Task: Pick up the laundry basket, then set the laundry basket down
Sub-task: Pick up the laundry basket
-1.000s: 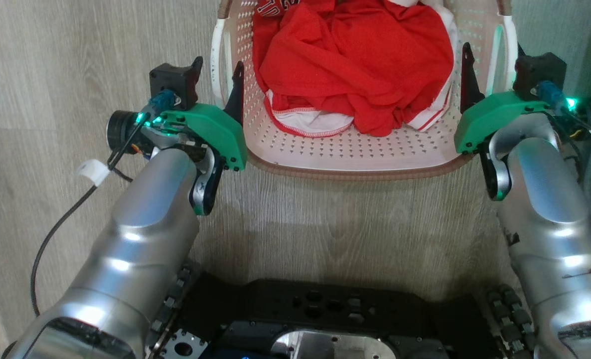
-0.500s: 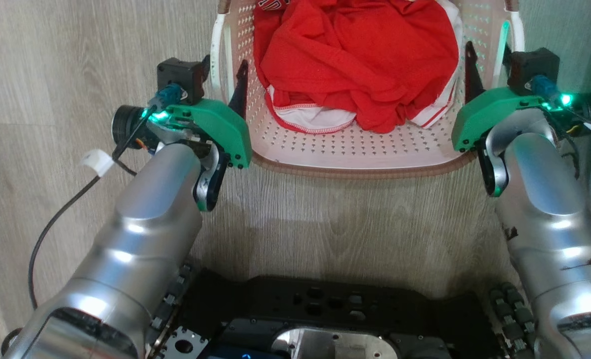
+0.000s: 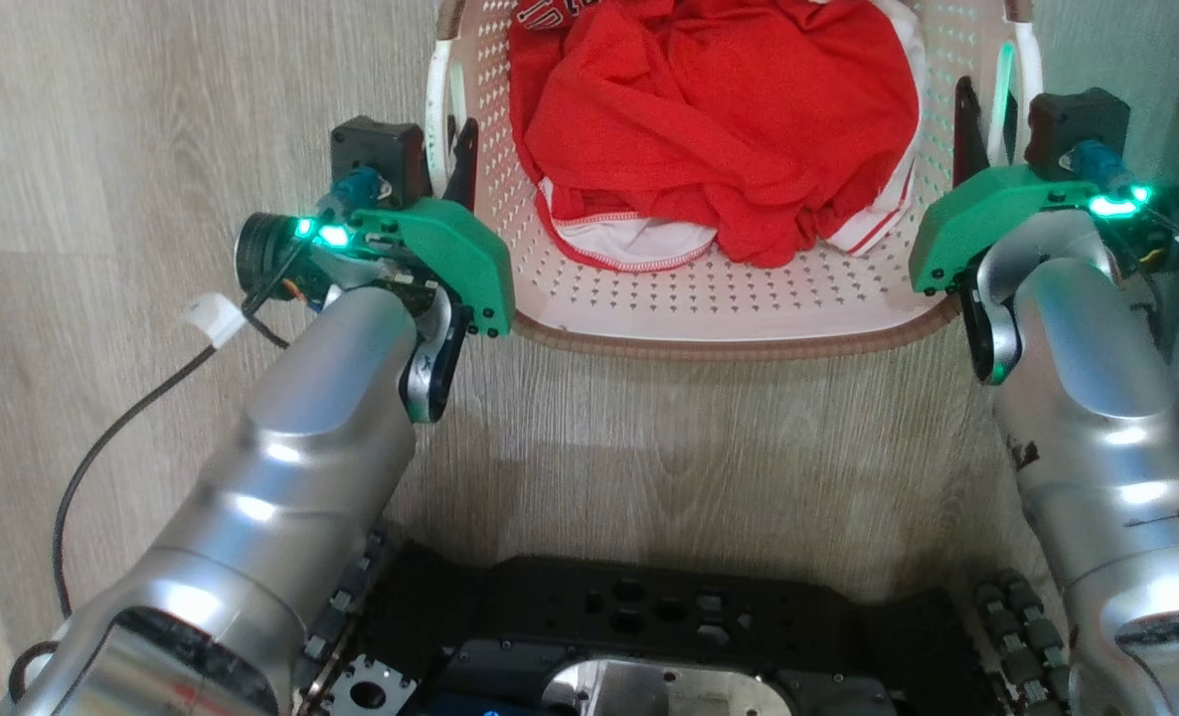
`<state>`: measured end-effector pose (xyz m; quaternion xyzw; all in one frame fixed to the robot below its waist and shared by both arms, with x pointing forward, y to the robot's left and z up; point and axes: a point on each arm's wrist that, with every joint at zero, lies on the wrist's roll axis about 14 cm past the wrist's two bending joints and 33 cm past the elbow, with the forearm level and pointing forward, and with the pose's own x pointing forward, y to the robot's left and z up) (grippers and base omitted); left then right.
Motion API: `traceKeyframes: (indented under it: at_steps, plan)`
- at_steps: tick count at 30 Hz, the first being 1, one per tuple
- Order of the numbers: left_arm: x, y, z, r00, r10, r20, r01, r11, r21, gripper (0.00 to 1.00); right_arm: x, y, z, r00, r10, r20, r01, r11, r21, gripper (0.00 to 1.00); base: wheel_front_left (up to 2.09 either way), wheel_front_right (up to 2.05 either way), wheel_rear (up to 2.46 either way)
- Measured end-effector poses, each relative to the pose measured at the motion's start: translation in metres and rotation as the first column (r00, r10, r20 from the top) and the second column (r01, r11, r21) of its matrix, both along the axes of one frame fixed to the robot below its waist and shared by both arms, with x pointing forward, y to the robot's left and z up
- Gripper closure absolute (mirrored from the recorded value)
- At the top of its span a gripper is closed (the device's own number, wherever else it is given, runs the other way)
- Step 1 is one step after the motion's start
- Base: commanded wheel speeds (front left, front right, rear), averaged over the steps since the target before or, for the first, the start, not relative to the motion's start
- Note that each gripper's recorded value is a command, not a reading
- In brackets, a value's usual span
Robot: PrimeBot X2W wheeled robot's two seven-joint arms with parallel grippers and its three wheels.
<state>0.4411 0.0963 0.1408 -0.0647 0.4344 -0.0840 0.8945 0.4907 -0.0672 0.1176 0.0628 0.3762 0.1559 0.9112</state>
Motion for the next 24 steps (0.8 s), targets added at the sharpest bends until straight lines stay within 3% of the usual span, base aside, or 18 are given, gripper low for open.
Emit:
traceKeyframes:
  at_steps: [10, 24]
  plan:
    - [-0.004, -0.003, 0.020, 1.000, -0.020, 0.017, 0.020, 1.000, 0.004, 1.00, -0.003, -0.001, 0.019, 1.000, -0.013, -0.014, 0.014, 1.000, 0.010, 1.00, 0.00, 0.00, 0.00]
    - [-0.045, -0.006, 0.056, 0.999, -0.052, -0.016, 0.052, 0.999, -0.002, 1.00, -0.043, -0.004, 0.059, 0.994, -0.017, -0.105, 0.019, 1.000, 0.014, 1.00, 0.00, 0.00, 0.00]
